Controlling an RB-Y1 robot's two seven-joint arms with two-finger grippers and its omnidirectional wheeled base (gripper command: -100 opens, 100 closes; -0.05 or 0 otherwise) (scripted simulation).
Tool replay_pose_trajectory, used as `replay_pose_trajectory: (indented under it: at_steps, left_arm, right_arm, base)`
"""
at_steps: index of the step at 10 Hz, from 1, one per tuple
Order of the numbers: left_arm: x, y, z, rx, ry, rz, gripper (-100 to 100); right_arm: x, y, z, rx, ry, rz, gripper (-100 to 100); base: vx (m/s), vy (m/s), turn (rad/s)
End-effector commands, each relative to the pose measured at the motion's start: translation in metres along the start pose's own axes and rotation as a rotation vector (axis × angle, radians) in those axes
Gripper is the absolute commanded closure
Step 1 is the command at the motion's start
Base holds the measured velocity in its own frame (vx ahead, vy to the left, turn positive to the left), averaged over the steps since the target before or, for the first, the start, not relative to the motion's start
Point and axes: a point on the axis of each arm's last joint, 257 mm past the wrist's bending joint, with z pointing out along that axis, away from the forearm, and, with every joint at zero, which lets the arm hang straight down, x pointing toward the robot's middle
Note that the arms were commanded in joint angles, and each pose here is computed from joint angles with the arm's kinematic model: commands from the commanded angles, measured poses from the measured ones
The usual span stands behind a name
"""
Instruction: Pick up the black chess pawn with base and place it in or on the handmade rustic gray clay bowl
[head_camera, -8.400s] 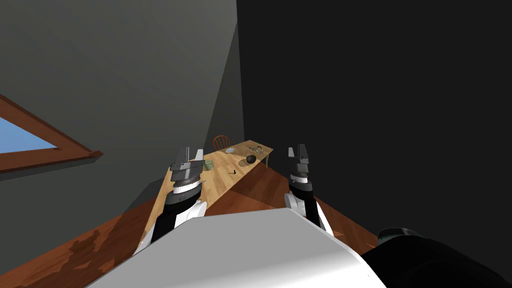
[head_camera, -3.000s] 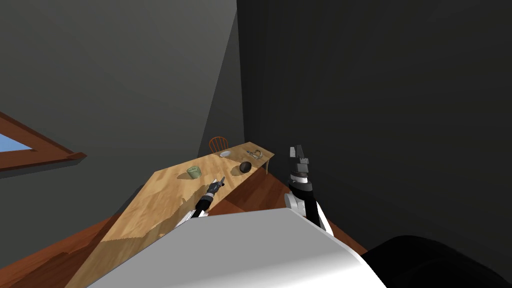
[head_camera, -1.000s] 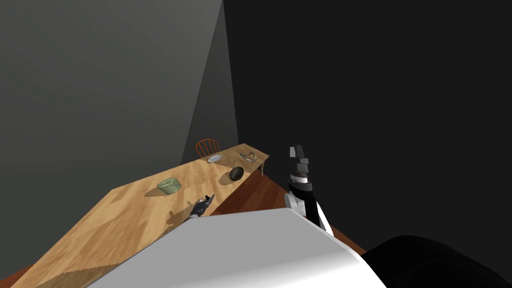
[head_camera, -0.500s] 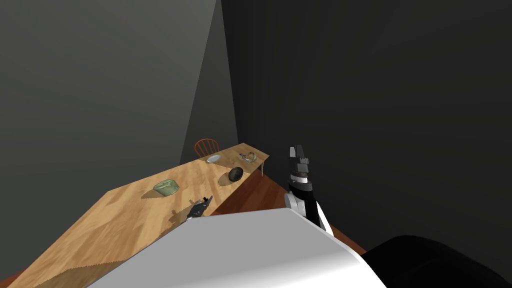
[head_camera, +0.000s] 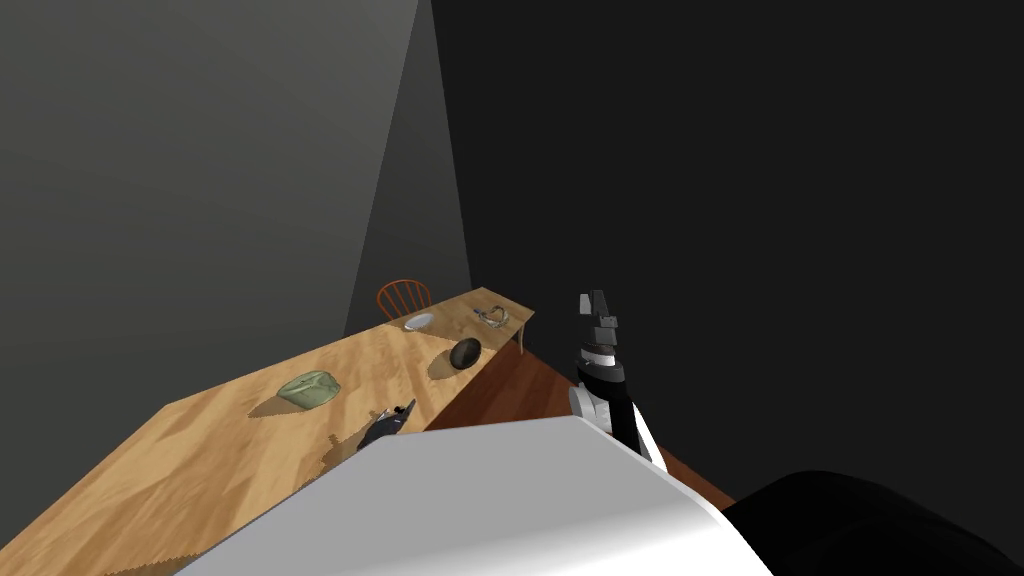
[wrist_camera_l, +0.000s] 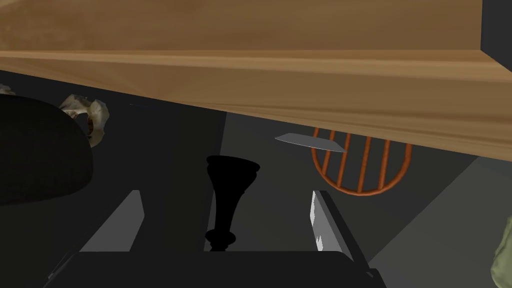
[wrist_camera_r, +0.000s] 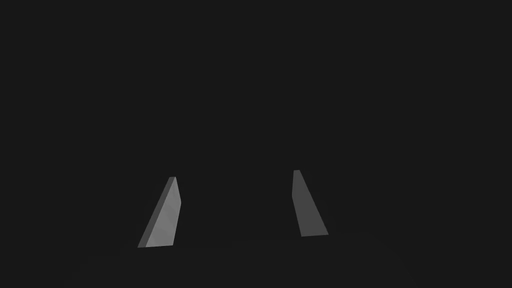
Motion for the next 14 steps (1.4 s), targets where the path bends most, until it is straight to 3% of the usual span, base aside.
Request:
replay_pose_trajectory:
  at_steps: [1, 2, 3, 5, 6, 7, 8, 12, 13, 14]
  left_arm:
    - [0.005, 0.015, -0.018, -0.021, 0.001, -0.005, -100]
    - [0.005, 0.015, -0.018, -0.021, 0.001, -0.005, -100]
    - [0.006, 0.029, -0.034, -0.039, -0.003, -0.009, -100]
    - [0.006, 0.029, -0.034, -0.039, -0.003, -0.009, -100]
    - [0.007, 0.042, -0.049, -0.057, -0.008, -0.012, -100]
    - [0.007, 0.037, -0.041, -0.050, -0.004, -0.009, -100]
    - [0.006, 0.038, -0.042, -0.050, -0.005, -0.011, 100]
    - [0.004, 0.034, -0.039, -0.043, -0.014, -0.017, 100]
    - [0.004, 0.034, -0.039, -0.044, -0.013, -0.016, 0]
    - [0.005, 0.015, -0.018, -0.021, 0.001, -0.005, 100]
  right_arm:
    - [0.000, 0.000, 0.000, 0.000, 0.000, 0.000, 0]
    - [0.000, 0.000, 0.000, 0.000, 0.000, 0.000, 0]
    - [0.000, 0.000, 0.000, 0.000, 0.000, 0.000, 0]
    - [0.000, 0.000, 0.000, 0.000, 0.000, 0.000, 0]
    - [0.000, 0.000, 0.000, 0.000, 0.000, 0.000, 0]
    - [0.000, 0.000, 0.000, 0.000, 0.000, 0.000, 0]
    - [0.000, 0.000, 0.000, 0.000, 0.000, 0.000, 0]
    - [0.000, 0.000, 0.000, 0.000, 0.000, 0.000, 0]
    - [0.000, 0.000, 0.000, 0.000, 0.000, 0.000, 0]
    - [0.000, 0.000, 0.000, 0.000, 0.000, 0.000, 0]
  base:
    - [0.045, -0.030, -0.152]
    - [0.049, -0.023, -0.061]
    - [0.068, -0.028, -0.116]
    - [0.039, -0.014, -0.028]
    - [0.038, -0.027, -0.121]
    - [0.022, -0.012, -0.026]
    - [0.000, 0.000, 0.000]
    - [0.000, 0.000, 0.000]
    - [0.000, 0.000, 0.000]
    - [-0.069, 0.048, 0.265]
